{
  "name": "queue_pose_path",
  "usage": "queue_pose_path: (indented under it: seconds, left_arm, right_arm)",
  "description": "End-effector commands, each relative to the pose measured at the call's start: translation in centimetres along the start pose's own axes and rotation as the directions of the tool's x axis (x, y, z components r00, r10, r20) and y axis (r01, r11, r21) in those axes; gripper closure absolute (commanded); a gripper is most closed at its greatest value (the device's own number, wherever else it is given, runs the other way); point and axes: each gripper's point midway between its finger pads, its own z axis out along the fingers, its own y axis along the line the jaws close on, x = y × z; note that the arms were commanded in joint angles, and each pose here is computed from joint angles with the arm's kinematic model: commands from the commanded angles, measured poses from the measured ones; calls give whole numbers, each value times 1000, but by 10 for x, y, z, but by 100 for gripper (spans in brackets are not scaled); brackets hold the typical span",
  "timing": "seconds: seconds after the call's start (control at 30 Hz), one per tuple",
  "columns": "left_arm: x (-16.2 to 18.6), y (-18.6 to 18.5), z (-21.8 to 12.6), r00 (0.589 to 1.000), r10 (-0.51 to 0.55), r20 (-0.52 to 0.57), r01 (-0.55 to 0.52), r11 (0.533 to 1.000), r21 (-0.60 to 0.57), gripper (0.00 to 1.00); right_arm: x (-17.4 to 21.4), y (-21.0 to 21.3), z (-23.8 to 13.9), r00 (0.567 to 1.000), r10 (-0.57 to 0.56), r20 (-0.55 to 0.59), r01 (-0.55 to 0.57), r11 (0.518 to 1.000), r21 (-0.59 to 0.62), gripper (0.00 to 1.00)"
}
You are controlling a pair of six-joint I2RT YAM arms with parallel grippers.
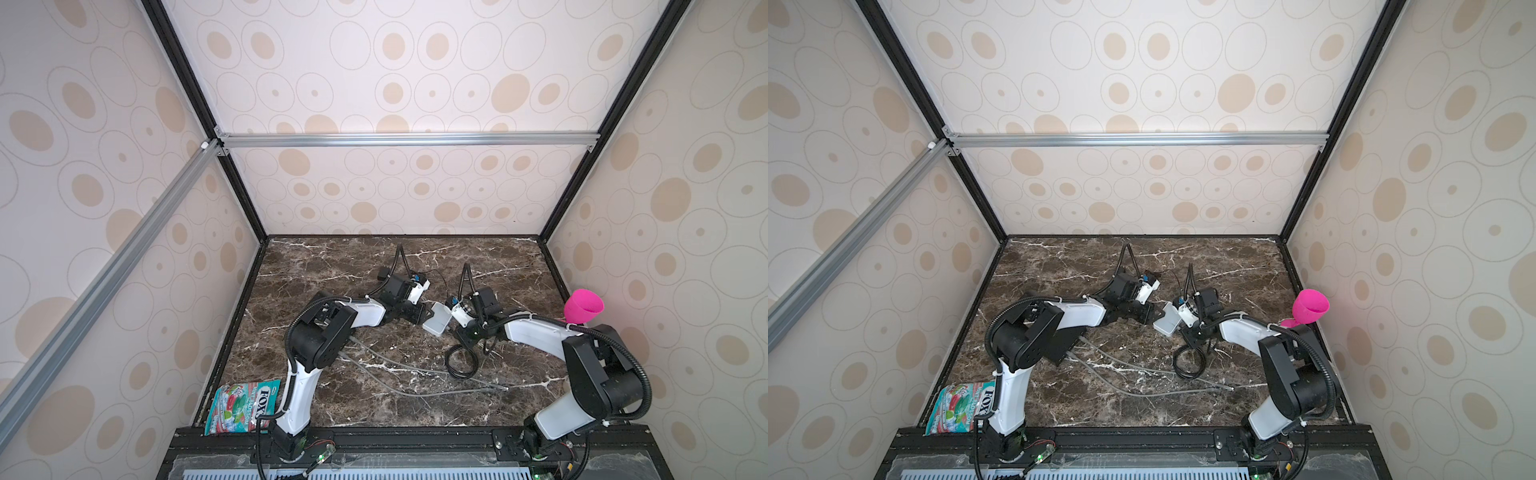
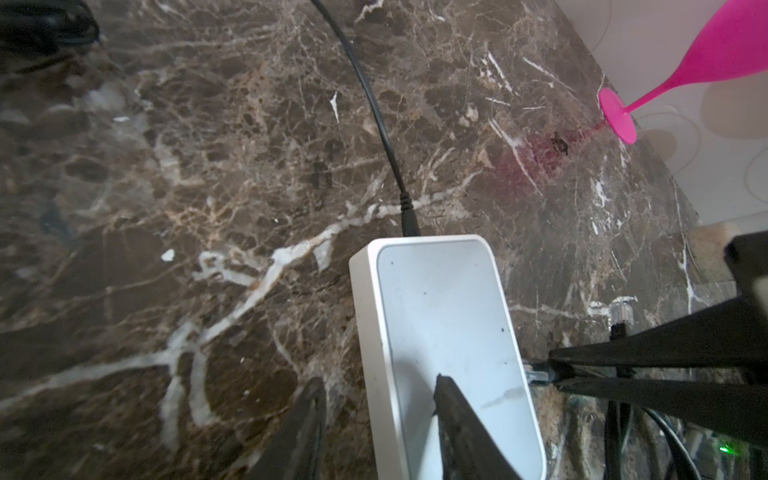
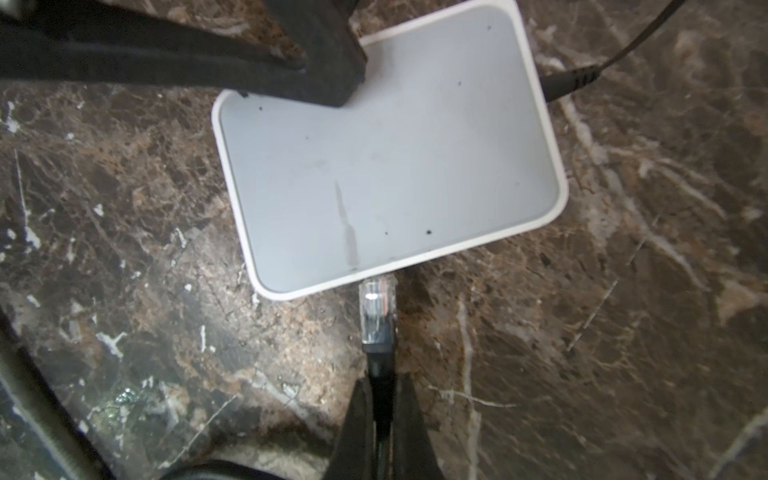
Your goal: Insert the plug into the switch port
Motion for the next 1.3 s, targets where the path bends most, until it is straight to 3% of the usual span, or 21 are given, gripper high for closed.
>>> queue_pose_path:
  seconds: [0.0, 0.6, 0.97, 1.1, 1.27]
  left_arm:
    - [-11, -6, 4, 999, 32, 10, -32, 999, 27, 57]
    - [-12, -7, 8, 1000, 23, 21, -24, 999, 49, 60]
    - [-31, -10, -17, 985, 71, 158, -71, 997, -3, 64]
    - [-37, -6, -26, 980, 79, 181, -70, 996, -54, 64]
    - [-39, -9, -47, 968, 87, 237, -69, 994, -85, 64]
  right_arm:
    - [-9, 3, -6, 999, -24, 33, 24, 1000, -11, 100]
    - [-14, 12, -6, 998, -68, 9, 69, 997, -33, 100]
    - [-20, 23, -16, 994, -110, 16, 110, 994, -18, 100]
    - [-18, 12, -17, 999, -49, -8, 49, 998, 42, 100]
    - [-19, -4, -30, 998, -9, 58, 1, 989, 147, 100]
